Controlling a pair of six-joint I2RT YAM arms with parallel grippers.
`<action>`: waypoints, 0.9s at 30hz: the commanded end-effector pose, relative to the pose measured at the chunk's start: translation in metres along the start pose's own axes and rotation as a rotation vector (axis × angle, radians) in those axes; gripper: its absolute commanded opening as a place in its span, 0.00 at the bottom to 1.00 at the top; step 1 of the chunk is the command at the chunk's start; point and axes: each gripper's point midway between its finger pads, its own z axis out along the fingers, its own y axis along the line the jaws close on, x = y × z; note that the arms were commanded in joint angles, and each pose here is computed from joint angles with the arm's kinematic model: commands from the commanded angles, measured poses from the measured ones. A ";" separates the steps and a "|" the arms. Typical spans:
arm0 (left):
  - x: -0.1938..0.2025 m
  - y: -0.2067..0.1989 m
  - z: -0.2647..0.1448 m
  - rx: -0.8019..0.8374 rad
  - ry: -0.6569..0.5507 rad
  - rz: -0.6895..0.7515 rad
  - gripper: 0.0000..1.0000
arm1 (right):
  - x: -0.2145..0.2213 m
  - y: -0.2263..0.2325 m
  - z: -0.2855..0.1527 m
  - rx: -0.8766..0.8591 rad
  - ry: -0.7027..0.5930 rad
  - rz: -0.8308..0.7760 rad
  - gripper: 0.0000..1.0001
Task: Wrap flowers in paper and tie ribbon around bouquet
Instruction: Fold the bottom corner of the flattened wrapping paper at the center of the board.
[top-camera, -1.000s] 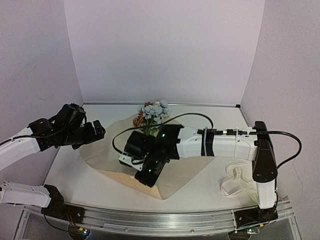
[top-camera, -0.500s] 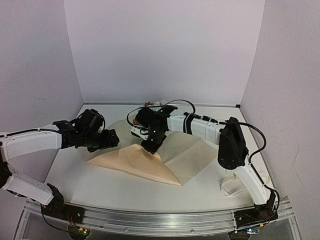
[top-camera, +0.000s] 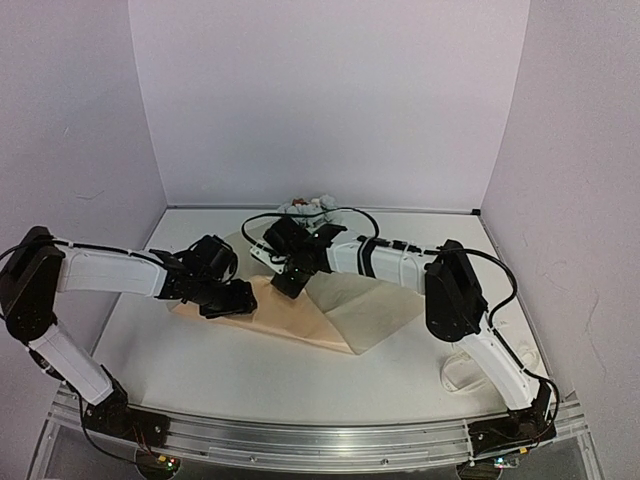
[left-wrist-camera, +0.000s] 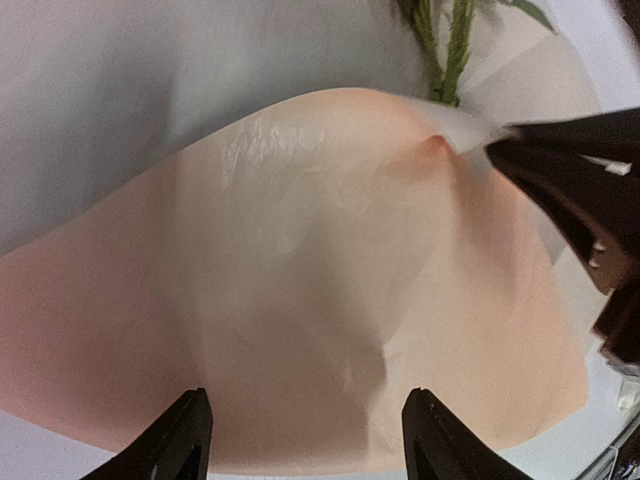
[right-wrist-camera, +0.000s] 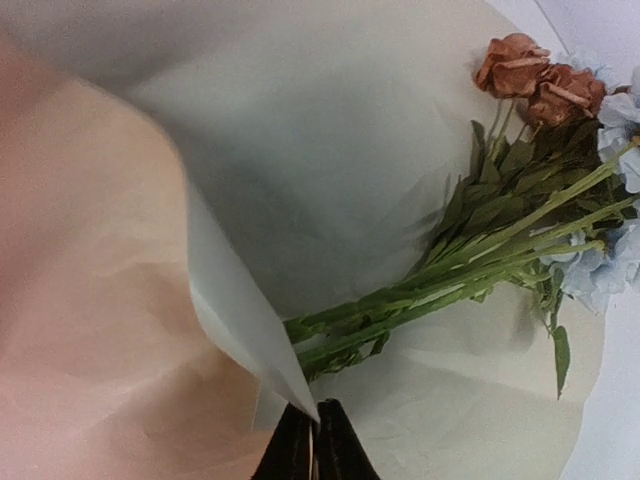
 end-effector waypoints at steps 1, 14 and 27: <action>0.002 0.004 0.022 -0.025 0.012 -0.027 0.62 | -0.033 -0.028 -0.010 0.117 -0.111 0.018 0.27; -0.005 0.015 0.048 -0.104 0.025 -0.096 0.58 | 0.068 -0.010 -0.146 -0.226 0.090 0.566 0.98; 0.004 0.018 0.043 -0.104 0.047 -0.134 0.56 | 0.134 0.054 -0.130 -0.453 0.281 0.903 0.81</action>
